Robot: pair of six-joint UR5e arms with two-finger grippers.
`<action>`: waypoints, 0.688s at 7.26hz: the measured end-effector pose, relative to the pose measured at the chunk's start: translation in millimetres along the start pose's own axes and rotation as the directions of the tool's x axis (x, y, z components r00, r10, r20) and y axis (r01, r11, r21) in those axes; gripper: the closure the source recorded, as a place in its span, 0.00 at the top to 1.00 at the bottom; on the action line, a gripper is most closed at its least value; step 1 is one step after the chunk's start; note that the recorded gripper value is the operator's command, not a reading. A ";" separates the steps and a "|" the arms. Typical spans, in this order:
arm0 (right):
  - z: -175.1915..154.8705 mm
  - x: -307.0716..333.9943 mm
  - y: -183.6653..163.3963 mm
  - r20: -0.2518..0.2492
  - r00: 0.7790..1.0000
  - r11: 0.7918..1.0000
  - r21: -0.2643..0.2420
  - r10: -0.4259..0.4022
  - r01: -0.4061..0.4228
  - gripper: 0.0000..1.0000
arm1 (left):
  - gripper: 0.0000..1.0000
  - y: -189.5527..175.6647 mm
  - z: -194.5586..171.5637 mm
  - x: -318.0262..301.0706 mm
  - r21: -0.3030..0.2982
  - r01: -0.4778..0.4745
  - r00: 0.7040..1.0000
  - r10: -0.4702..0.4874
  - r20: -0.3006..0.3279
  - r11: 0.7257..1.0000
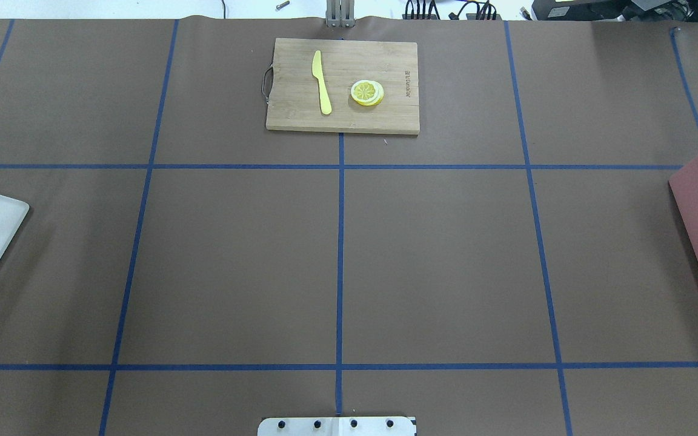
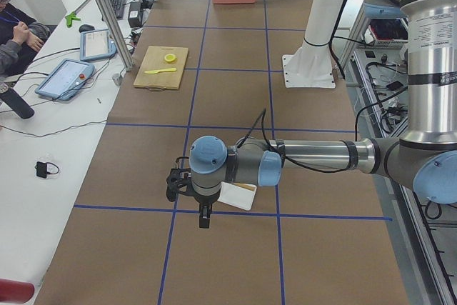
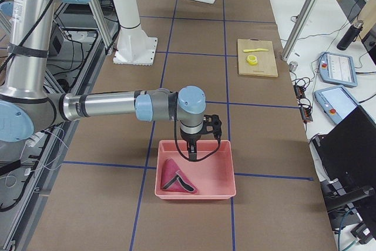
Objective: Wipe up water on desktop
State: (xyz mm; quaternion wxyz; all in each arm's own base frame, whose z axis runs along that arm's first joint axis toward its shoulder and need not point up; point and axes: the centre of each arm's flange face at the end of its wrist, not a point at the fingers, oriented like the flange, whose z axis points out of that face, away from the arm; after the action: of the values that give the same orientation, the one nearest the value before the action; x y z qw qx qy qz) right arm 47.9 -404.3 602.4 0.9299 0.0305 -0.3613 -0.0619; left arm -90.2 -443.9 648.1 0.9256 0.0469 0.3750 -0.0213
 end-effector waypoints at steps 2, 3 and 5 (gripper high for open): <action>1.0 1.1 0.4 0.000 1.000 1.000 -0.002 0.002 -0.002 1.00 | 0.99 0.6 0.9 -0.9 -0.002 0.002 1.000 -0.002 0.000 1.000; 0.2 0.6 0.5 0.000 1.000 1.000 0.000 0.001 -0.001 1.00 | 0.99 0.6 1.3 -1.3 -0.003 0.003 1.000 -0.003 0.000 1.000; 0.1 0.7 0.7 0.001 1.000 1.000 0.000 0.000 0.000 1.00 | 0.99 0.7 2.0 -1.9 -0.004 0.004 1.000 -0.004 0.000 1.000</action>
State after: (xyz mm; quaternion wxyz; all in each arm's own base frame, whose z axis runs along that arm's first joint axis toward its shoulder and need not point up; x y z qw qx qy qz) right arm 48.4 -403.7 603.0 0.9298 0.0304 -0.3615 -0.0617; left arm -90.1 -443.4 650.9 0.9256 0.0442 0.3751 -0.0224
